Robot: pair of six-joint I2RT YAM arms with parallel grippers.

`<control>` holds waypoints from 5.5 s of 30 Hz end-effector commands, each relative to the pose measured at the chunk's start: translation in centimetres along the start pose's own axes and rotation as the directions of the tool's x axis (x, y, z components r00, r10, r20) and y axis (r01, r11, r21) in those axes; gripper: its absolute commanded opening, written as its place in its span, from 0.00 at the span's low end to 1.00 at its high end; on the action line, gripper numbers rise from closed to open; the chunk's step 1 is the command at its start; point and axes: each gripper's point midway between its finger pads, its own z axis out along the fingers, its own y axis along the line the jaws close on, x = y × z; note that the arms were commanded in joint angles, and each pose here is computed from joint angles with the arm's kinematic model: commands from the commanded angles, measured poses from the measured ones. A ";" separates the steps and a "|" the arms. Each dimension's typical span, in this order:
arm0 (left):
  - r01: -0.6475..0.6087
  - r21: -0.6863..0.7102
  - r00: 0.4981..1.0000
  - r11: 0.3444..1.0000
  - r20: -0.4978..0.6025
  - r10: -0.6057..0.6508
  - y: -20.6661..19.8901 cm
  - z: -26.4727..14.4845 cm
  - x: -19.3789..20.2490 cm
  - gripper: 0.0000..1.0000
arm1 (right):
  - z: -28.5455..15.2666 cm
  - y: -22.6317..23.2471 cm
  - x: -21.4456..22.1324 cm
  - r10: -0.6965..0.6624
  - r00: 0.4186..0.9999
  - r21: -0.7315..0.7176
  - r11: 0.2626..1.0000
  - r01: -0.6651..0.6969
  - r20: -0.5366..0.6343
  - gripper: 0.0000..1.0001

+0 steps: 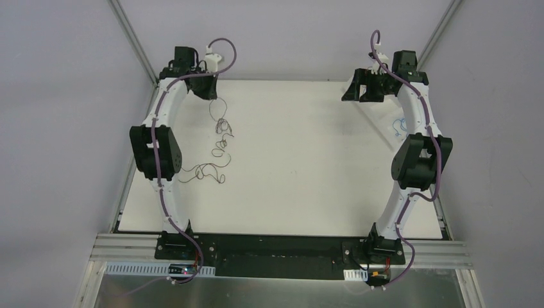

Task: Untangle the cables

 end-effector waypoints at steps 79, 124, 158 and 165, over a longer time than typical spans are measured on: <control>-0.020 0.261 0.436 0.965 0.871 -0.226 -9.8 -36.7 -29.1 0.00 | 11.0 27.2 22.5 -0.720 0.694 -0.552 0.570 0.608 0.021 0.60; 0.158 0.608 0.949 0.778 0.125 -0.291 -27.2 -4.8 -11.4 0.96 | 1.9 6.4 15.3 -0.430 0.825 -0.184 0.903 0.388 -0.368 0.91; 0.171 0.557 0.948 0.813 0.132 -0.291 -25.0 -6.4 -9.8 0.97 | 10.2 8.1 22.3 -0.982 0.190 -0.633 0.143 0.761 0.007 0.97; 0.184 0.550 0.946 0.815 0.125 -0.298 -24.8 -6.3 -9.6 0.97 | 10.4 9.8 23.4 -0.977 0.207 -0.676 0.117 0.727 0.053 0.80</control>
